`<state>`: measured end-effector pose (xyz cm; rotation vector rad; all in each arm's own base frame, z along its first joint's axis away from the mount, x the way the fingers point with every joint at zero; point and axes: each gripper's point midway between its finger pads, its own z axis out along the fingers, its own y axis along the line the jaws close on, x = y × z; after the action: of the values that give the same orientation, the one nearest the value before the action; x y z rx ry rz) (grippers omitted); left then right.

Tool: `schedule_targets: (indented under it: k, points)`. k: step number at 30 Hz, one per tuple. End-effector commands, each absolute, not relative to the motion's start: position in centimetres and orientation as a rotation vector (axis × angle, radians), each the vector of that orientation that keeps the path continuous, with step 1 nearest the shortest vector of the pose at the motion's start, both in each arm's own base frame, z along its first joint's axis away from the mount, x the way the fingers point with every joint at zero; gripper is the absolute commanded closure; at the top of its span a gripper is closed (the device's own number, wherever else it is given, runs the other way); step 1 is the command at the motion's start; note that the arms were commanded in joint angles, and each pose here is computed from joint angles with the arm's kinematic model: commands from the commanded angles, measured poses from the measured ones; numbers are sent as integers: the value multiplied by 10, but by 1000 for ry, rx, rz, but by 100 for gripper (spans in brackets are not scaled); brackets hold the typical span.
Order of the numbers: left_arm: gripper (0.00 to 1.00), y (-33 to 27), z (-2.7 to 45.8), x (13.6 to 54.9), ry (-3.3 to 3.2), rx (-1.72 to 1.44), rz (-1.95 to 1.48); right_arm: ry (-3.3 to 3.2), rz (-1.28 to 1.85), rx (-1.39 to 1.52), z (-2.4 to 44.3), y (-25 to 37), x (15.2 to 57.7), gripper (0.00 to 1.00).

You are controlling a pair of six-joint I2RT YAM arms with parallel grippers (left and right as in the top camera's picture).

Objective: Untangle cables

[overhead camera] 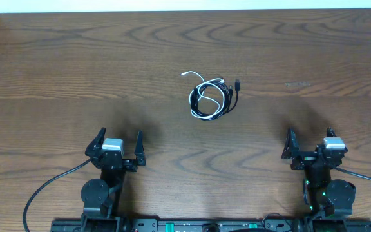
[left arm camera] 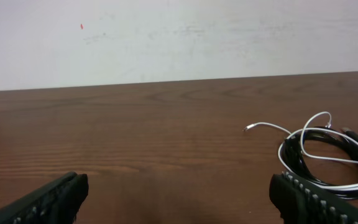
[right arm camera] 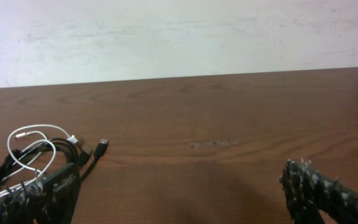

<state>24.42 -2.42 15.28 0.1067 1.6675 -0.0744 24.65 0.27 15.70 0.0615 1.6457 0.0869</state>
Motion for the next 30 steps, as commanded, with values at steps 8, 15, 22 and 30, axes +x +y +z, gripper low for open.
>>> schedule_targets:
  k: [8, 15, 22, 30]
  points:
    - [2, -26, 139, 243, 1714, 124, -84, 1646, 115, 90, 156, 2, 246, 1]
    - [2, -35, 140, 241, 1722, 162, -130, 1646, 125, 81, 156, 5, 246, 1]
    - [2, -41, 155, 238, 1846, 167, -183, 1661, 229, -7, 163, 25, 242, 1]
    - [2, -55, 203, 254, 2003, 212, -272, 1724, 262, -8, 204, 30, 232, 1]
